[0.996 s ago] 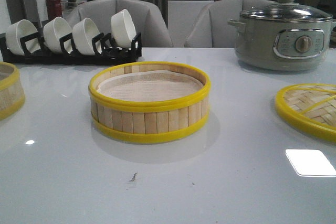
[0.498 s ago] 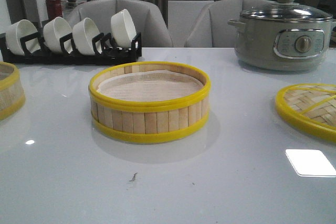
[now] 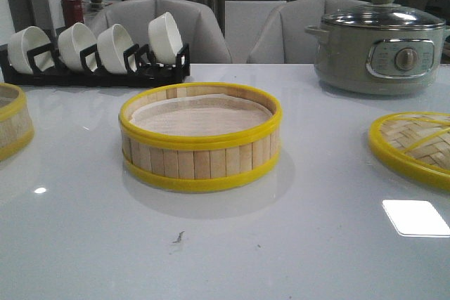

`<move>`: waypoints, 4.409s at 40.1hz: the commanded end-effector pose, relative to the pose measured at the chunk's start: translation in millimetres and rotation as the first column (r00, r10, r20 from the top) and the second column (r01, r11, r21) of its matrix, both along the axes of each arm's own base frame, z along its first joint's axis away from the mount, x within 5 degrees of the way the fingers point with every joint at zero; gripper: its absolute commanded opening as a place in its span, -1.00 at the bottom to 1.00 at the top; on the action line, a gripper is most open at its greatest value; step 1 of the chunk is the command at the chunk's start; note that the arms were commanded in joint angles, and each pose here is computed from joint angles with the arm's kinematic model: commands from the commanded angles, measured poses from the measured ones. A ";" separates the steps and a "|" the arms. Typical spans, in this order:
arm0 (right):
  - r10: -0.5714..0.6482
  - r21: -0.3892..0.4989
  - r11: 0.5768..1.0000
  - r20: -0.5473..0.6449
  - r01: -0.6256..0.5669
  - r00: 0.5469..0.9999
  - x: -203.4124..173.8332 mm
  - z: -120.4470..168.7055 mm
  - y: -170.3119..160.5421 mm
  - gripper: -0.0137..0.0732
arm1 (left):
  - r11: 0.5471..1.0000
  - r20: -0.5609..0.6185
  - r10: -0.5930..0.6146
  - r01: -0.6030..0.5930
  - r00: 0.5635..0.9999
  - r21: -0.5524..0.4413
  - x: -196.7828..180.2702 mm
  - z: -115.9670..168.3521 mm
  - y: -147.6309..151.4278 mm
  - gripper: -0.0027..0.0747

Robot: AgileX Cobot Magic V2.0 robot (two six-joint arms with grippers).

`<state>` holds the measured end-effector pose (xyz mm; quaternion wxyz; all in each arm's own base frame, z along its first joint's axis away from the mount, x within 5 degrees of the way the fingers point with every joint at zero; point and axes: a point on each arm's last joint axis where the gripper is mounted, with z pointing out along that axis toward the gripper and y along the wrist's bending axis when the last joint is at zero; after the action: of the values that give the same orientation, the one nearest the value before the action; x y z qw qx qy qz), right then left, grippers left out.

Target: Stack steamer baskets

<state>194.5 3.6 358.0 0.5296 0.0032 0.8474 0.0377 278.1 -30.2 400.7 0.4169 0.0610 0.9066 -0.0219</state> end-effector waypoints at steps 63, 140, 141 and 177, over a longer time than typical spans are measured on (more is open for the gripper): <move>-0.008 -0.013 1.000 0.067 0.009 0.998 5.1 14.0 -1.7 0.16 | 0.998 -0.313 0.026 -0.004 0.949 0.070 137.0 -171.3 -11.9 0.24; -0.012 -0.013 1.000 0.091 0.013 0.996 5.9 16.1 -2.0 0.16 | 0.762 -0.253 -0.623 0.647 0.740 0.016 44.0 -87.6 -296.0 -0.69; -0.012 -0.013 1.000 0.091 0.013 0.996 5.9 16.1 -2.0 0.16 | 0.762 -0.253 -0.623 0.647 0.740 0.016 44.0 -87.6 -296.0 -0.69; -0.012 -0.013 1.000 0.089 0.013 0.996 5.8 15.9 -2.0 0.16 | 0.762 -0.251 -0.605 0.641 0.756 0.093 48.4 -87.8 -291.0 -0.68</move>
<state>199.0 3.8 352.4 0.5135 0.0030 0.8572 0.0386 330.7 -324.7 266.8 0.2109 0.3972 0.8906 -0.0679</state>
